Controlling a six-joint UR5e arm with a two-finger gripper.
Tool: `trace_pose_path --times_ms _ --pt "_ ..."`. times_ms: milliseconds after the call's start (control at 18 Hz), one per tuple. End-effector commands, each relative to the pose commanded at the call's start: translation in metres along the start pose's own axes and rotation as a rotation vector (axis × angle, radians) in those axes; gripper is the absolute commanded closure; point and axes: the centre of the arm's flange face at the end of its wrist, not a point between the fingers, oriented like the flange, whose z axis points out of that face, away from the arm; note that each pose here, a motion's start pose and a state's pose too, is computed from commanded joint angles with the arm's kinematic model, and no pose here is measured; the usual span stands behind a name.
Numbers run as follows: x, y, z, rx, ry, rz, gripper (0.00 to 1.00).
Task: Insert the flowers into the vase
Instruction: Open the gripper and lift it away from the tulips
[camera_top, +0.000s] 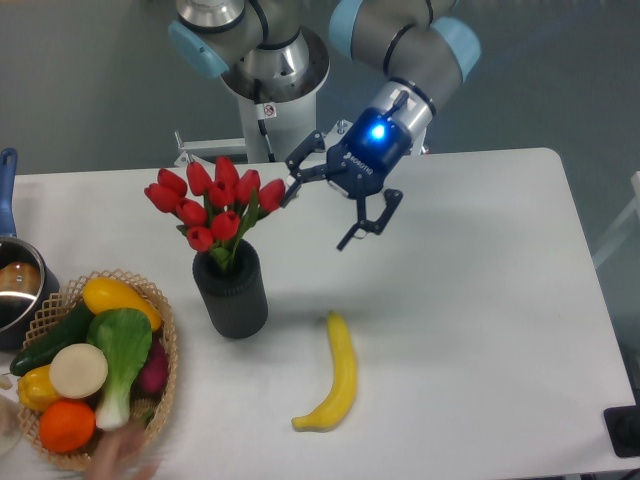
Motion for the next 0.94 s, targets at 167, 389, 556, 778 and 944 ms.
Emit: trace_pose_path --times_ms 167,389,556,778,944 --pt "-0.026 -0.014 -0.017 -0.059 -0.076 -0.016 0.0" --pt "-0.083 -0.009 -0.026 -0.279 -0.206 0.004 0.0" --pt "-0.115 -0.007 -0.031 -0.447 -0.293 0.034 0.0" --pt "-0.139 -0.002 -0.029 -0.627 -0.366 0.049 0.0" --pt "-0.152 -0.005 -0.016 -0.761 -0.392 0.062 0.0"
